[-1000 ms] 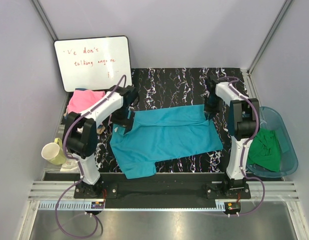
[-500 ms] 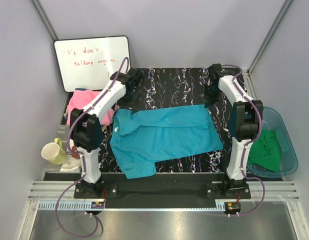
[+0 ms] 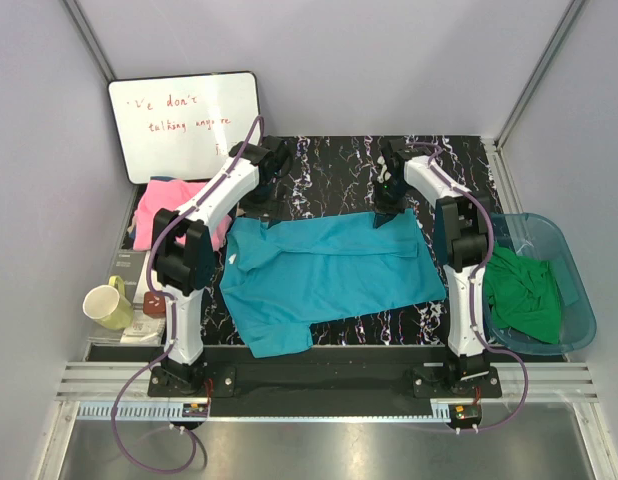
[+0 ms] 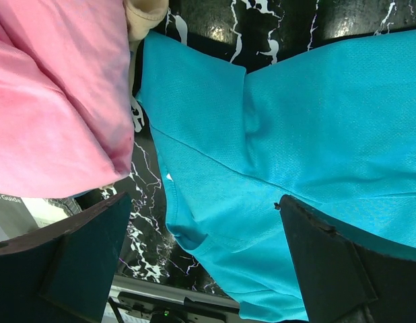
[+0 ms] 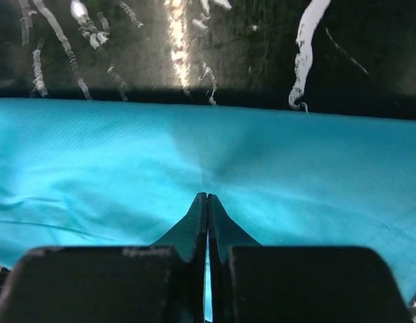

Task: Fold and stack the t-shirts
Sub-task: Fold the flattened tshirt in 1/3 of the way

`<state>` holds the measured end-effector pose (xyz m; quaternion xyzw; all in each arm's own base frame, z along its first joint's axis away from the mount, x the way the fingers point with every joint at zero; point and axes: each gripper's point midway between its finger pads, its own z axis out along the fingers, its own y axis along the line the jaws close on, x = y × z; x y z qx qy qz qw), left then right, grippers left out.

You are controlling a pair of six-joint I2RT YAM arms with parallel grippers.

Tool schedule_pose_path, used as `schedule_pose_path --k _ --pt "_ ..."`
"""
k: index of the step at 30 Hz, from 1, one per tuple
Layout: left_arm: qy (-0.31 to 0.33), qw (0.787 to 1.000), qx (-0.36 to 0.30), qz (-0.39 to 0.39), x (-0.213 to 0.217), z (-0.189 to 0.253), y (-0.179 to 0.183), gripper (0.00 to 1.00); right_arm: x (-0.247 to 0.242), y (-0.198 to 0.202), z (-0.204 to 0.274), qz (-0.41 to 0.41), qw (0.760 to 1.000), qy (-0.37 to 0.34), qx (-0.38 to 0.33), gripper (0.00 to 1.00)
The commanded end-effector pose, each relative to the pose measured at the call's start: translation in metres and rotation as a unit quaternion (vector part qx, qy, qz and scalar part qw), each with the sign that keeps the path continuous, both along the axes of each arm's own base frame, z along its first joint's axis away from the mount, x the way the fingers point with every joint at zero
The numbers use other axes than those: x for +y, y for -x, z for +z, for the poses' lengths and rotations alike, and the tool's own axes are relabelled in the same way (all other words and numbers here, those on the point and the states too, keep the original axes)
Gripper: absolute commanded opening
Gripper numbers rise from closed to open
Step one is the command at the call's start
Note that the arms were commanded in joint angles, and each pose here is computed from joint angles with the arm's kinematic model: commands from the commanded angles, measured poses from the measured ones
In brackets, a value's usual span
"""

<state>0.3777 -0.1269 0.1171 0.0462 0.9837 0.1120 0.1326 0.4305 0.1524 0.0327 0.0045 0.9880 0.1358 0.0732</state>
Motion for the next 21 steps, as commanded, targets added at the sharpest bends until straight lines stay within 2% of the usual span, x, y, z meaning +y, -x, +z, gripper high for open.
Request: schedule_pose_path --k 1,5,7,15,17,21 --pt "0.015 1.0 -0.015 0.001 -0.006 0.011 -0.005 0.99 -0.008 -0.019 0.005 -0.006 1.0 0.025 -0.01 0.0" --pt "0.011 1.0 -0.013 0.004 -0.004 0.012 -0.003 0.99 -0.032 -0.042 0.012 -0.015 0.994 0.108 -0.024 0.0" --pt "0.011 1.0 -0.014 0.004 -0.004 0.014 -0.002 0.99 -0.048 -0.05 0.0 -0.024 0.988 0.153 -0.018 0.0" --pt "0.019 1.0 -0.02 -0.001 -0.005 0.024 -0.001 0.99 -0.08 -0.081 -0.006 -0.085 0.981 0.169 -0.035 0.0" --pt "0.02 1.0 -0.021 -0.002 -0.005 0.027 0.001 0.99 -0.077 -0.087 0.007 -0.079 0.983 0.158 -0.052 0.0" --pt "0.017 1.0 -0.013 -0.001 -0.003 0.023 0.006 0.99 -0.072 -0.094 0.061 -0.078 0.982 0.132 -0.113 0.0"
